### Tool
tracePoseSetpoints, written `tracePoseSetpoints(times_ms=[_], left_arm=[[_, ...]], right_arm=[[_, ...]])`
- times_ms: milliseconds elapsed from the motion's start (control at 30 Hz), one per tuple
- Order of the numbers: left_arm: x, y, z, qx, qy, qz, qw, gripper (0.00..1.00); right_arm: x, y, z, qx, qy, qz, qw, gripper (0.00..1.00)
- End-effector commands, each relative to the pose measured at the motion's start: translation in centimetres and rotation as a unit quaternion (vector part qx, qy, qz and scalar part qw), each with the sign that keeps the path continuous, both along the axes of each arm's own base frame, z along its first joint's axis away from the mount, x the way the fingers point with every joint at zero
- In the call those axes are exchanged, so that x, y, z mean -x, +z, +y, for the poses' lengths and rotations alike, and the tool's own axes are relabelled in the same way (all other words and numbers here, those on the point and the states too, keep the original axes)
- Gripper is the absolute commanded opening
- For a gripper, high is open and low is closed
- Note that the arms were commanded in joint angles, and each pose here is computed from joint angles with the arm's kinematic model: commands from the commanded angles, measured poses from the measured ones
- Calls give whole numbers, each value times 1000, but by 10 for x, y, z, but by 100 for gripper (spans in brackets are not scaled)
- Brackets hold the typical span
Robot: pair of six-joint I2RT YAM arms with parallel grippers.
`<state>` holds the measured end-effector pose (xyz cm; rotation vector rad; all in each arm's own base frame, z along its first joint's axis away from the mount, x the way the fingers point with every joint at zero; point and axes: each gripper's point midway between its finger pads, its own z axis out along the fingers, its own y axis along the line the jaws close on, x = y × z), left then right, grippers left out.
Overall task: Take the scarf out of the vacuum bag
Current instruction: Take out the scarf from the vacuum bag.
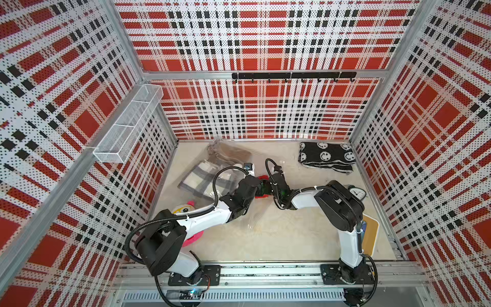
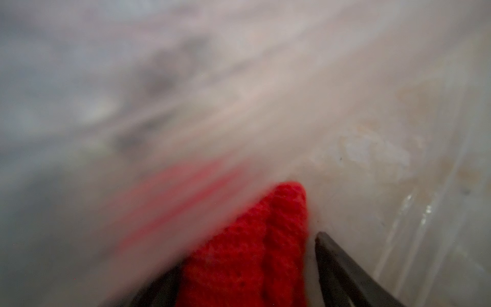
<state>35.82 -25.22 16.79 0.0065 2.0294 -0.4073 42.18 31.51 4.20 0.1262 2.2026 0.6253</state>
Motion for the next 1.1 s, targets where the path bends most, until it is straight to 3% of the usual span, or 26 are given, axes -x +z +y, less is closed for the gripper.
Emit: tracePoseSetpoints(times_ms=[0, 100, 167, 233, 667, 1067], left_arm=[[-3, 13, 1, 5, 2, -12, 1000, 0], [-3, 11, 0, 6, 0, -11, 1000, 0], [-3, 9, -2, 7, -2, -9, 1000, 0], [-3, 8, -2, 5, -3, -7, 1000, 0], [-4, 7, 3, 2, 7, -9, 1000, 0], [-7, 8, 15, 8, 25, -10, 1000, 0]], right_arm=[[4, -14, 9, 1, 20, 20, 1000, 68], [4, -10, 11, 0, 28, 13, 1000, 47], [2, -6, 8, 19, 21, 3, 1000, 17], [3, -1, 4, 27, 18, 0, 999, 1], [8, 29, -45, 60, -6, -20, 998, 0], [3, 39, -151, 59, -61, -14, 996, 0]])
